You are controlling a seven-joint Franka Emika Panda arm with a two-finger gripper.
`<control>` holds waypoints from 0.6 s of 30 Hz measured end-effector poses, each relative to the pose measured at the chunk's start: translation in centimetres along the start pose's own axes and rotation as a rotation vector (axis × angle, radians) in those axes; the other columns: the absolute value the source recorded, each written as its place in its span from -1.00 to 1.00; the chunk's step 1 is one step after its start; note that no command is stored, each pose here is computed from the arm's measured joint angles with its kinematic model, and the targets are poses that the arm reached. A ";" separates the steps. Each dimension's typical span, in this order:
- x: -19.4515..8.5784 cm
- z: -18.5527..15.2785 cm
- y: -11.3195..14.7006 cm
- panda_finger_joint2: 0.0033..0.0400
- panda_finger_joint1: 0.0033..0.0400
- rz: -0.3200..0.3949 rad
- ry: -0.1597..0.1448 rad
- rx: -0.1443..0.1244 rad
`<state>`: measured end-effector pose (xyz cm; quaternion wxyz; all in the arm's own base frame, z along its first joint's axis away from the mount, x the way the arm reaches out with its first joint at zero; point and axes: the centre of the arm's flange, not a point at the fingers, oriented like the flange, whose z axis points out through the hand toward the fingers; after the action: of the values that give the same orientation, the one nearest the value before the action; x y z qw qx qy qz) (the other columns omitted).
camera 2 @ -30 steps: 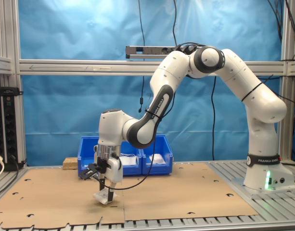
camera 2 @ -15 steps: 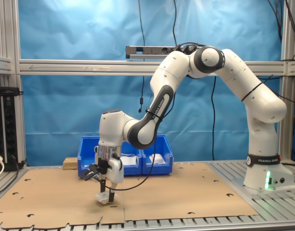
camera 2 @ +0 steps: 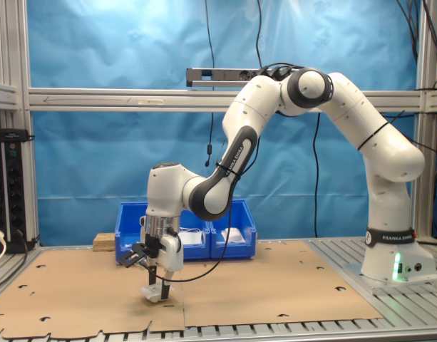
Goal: Pick and place sorting task of medical equipment.
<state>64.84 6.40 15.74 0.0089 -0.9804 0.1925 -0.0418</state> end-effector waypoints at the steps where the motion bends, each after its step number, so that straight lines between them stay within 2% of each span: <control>1: 0.0 0.0 0.0 1.00 1.00 0.000 0.000 0.000; 18: -0.2 0.5 0.1 1.00 1.00 0.000 -0.008 -0.002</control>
<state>64.70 6.42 15.22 0.0087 -0.9805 0.1925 -0.0377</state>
